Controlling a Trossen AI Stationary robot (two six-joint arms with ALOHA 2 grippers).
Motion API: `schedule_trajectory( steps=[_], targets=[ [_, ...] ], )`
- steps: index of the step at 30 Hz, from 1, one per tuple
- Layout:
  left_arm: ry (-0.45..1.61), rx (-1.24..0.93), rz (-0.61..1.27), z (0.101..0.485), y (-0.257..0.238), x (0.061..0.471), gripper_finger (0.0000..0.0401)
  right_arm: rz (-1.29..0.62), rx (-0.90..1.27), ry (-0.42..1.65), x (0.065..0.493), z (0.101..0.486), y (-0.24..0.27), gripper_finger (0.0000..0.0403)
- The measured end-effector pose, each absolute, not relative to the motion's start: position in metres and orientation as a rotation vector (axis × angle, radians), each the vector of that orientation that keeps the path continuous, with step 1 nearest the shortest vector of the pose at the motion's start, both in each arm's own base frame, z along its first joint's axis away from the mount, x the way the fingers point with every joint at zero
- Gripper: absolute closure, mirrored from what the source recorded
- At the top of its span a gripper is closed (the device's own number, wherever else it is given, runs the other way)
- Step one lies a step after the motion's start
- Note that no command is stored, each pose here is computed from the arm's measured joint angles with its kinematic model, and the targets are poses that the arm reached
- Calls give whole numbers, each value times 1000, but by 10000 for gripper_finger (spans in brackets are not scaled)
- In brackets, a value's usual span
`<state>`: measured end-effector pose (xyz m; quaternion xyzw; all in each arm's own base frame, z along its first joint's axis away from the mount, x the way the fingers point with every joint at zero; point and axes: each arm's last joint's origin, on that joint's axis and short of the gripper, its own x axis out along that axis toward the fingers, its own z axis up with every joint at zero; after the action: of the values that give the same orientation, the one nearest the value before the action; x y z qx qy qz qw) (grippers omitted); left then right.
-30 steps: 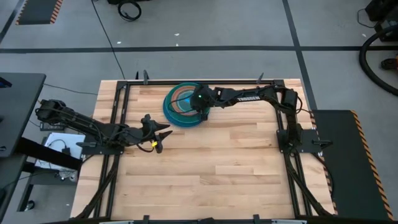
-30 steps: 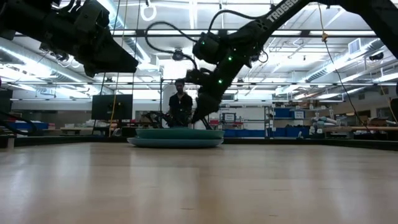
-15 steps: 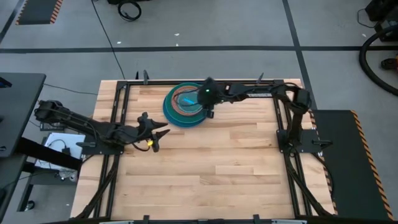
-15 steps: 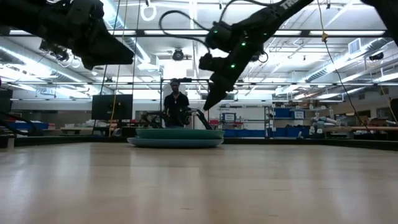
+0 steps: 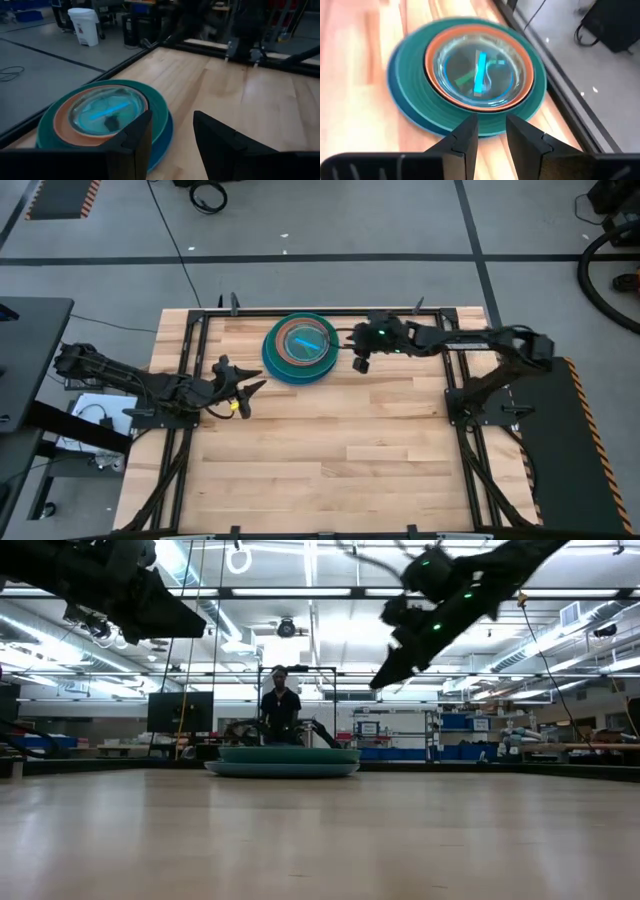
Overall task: Stack plastic plates
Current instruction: Return to Home Position
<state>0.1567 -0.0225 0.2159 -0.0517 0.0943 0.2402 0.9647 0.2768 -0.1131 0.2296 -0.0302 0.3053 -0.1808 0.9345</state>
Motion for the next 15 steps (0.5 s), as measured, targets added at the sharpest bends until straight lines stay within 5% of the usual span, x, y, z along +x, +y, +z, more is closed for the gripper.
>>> schedule_trajectory(
  steps=[15],
  targets=[
    [70, -150, 469, 183, -16, 131, 251, -387, 94, 301, 184, 237, -74, 293]
  ],
)
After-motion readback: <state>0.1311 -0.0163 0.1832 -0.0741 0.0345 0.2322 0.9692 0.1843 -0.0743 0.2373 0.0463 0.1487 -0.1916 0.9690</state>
